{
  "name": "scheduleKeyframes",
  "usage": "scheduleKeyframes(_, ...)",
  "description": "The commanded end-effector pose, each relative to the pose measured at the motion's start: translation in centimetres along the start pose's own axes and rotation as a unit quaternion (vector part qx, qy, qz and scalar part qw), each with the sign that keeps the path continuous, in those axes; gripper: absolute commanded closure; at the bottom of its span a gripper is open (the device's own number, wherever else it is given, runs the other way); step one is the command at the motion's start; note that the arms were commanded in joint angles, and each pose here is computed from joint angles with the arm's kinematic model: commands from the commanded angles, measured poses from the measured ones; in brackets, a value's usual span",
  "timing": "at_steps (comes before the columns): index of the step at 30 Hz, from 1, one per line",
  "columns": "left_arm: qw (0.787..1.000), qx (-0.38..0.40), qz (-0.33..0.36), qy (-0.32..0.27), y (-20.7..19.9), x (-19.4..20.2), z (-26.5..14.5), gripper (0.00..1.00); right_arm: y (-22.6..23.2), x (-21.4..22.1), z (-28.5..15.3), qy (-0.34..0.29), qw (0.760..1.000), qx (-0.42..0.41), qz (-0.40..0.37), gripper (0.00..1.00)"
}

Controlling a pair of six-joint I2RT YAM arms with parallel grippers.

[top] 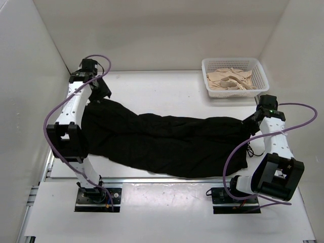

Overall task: Fold and stack the trousers
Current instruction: Flatten the trousers out

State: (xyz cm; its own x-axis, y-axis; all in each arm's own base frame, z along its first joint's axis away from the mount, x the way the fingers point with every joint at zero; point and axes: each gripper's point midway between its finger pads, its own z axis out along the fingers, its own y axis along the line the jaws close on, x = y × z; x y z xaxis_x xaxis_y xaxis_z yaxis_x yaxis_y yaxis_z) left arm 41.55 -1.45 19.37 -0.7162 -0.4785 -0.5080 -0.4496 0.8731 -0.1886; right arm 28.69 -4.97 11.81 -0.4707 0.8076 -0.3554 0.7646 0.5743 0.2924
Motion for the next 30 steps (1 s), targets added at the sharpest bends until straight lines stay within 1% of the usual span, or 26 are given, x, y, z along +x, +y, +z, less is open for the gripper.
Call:
scheduleKeyframes(1,0.998,-0.04,-0.036,0.032,3.5,0.3,3.3,0.3,-0.6,0.0,-0.1,-0.006,1.0,0.004,-0.006,1.0)
scheduleKeyframes(3,0.997,-0.025,-0.038,0.063,3.9,0.8,5.2,0.29,-0.3,0.0,-0.1,-0.007,1.0,-0.002,-0.011,1.0)
scheduleKeyframes(4,0.997,-0.026,-0.038,0.065,3.5,0.2,6.6,0.34,-0.3,0.0,-0.1,-0.007,1.0,-0.002,-0.011,1.0)
scheduleKeyframes(6,0.997,-0.026,-0.034,0.066,3.2,-0.5,7.9,0.34,-0.6,0.2,0.1,-0.003,1.0,0.001,-0.011,1.0)
scheduleKeyframes(7,0.998,-0.022,-0.034,0.058,2.6,-1.7,7.9,0.32,-0.6,0.2,0.1,-0.003,1.0,0.001,-0.015,1.0)
scheduleKeyframes(8,0.996,-0.039,-0.028,0.077,3.1,-1.2,9.5,0.3,-0.5,0.2,0.4,-0.003,1.0,0.001,-0.015,1.0)
scheduleKeyframes(9,0.996,-0.049,-0.022,0.078,2.9,-1.3,10.0,0.29,-0.5,0.2,0.4,-0.003,1.0,0.001,-0.015,1.0)
scheduleKeyframes(10,0.996,-0.061,-0.021,0.06,2.5,-2.5,10.1,0.29,-0.5,0.4,0.6,0.004,1.0,0.001,-0.015,1.0)
scheduleKeyframes(11,0.994,-0.07,-0.019,0.078,2.7,-1.9,11.8,0.27,-0.7,0.6,0.7,0.007,1.0,0.004,-0.015,1.0)
scheduleKeyframes(13,0.992,-0.082,-0.017,0.092,3.0,-1.6,12.6,0.27,-0.5,0.7,1.0,0.01,1.0,0.0,-0.015,1.0)
scheduleKeyframes(14,0.992,-0.09,-0.016,0.09,2.8,-1.4,13.0,0.27,-0.5,0.7,1.0,0.01,1.0,0.0,-0.015,1.0)
scheduleKeyframes(17,0.988,-0.102,-0.013,0.113,3.4,0.0,14.7,0.26,-0.5,0.7,1.0,0.01,1.0,0.0,-0.015,1.0)
scheduleKeyframes(19,0.986,-0.105,-0.012,0.13,3.6,1.0,15.9,0.32,-0.3,0.7,1.2,0.013,1.0,-0.003,-0.015,1.0)
scheduleKeyframes(21,0.985,-0.103,-0.012,0.136,3.6,1.4,16.0,0.55,-0.4,0.8,1.4,0.017,1.0,0.0,-0.015,1.0)
scheduleKeyframes(23,0.986,-0.101,-0.012,0.132,3.5,1.1,15.6,0.86,-0.2,0.5,1.2,0.013,1.0,-0.003,-0.015,1.0)
scheduleKeyframes(24,0.988,-0.101,-0.013,0.119,3.3,0.2,14.9,0.9,0.1,0.2,1.1,0.01,1.0,-0.006,-0.015,1.0)
scheduleKeyframes(26,0.992,-0.096,-0.015,0.085,2.9,-1.9,12.5,0.9,0.0,0.5,1.0,0.017,1.0,-0.006,-0.015,1.0)
scheduleKeyframes(29,0.997,-0.074,-0.022,0.025,2.3,-5.8,7.4,0.9,0.6,-0.1,0.1,0.004,1.0,-0.017,-0.015,1.0)
scheduleKeyframes(30,0.997,-0.062,-0.034,-0.008,2.4,-7.7,4.9,0.9,0.9,-0.7,-0.4,-0.004,1.0,-0.018,-0.015,1.0)
